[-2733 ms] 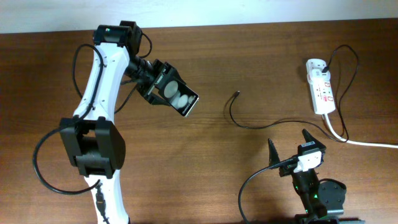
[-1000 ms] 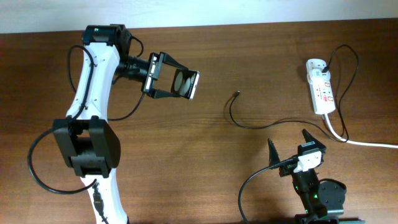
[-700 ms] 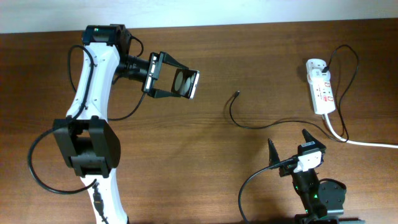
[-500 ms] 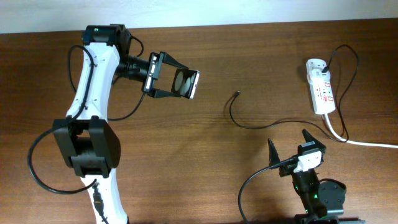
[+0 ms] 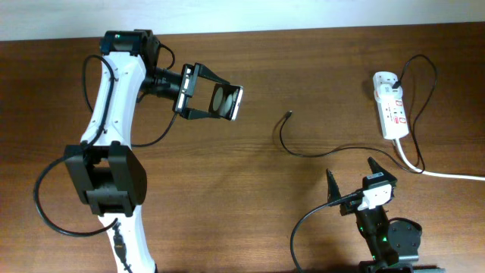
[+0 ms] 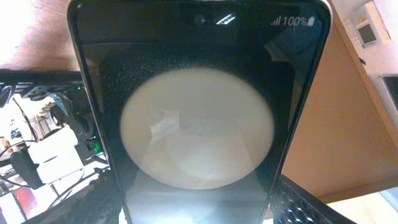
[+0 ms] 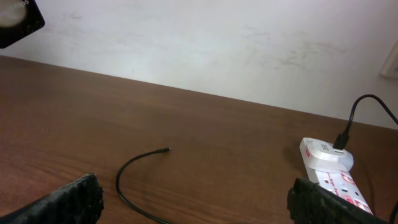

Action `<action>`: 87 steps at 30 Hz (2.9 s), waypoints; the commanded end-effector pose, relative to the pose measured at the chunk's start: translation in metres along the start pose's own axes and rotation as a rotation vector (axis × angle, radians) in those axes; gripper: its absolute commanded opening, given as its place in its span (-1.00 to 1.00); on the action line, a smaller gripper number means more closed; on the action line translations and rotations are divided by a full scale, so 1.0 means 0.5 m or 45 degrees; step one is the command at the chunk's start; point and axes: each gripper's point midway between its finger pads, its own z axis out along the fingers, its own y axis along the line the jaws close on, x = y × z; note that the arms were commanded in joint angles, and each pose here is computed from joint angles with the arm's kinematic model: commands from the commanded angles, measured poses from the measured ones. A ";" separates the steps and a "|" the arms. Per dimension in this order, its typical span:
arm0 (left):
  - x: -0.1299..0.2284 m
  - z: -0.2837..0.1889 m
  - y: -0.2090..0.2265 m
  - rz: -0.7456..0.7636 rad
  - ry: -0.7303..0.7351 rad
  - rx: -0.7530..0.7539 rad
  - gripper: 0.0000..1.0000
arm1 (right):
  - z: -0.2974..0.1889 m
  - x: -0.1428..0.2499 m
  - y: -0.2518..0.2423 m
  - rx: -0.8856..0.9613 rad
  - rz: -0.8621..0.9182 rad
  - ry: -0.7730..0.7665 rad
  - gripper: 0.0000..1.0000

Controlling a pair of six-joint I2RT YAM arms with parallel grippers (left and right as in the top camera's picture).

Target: Plug charger to phone and switch on socket

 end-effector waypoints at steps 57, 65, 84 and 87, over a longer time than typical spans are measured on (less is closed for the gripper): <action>0.012 -0.006 -0.018 0.011 0.040 0.049 -1.00 | 0.106 -0.176 -0.061 -0.457 0.937 0.691 0.97; 0.005 -0.006 -0.012 0.010 0.015 0.027 -1.00 | 0.061 -0.175 -0.109 -0.107 0.667 0.963 0.97; -0.001 -0.005 -0.007 0.010 -0.008 0.007 -1.00 | 0.153 -0.213 0.052 -0.418 0.793 0.949 0.79; -0.001 -0.005 -0.007 0.011 -0.008 0.007 -1.00 | 0.154 -0.212 0.050 -0.394 0.831 0.958 0.79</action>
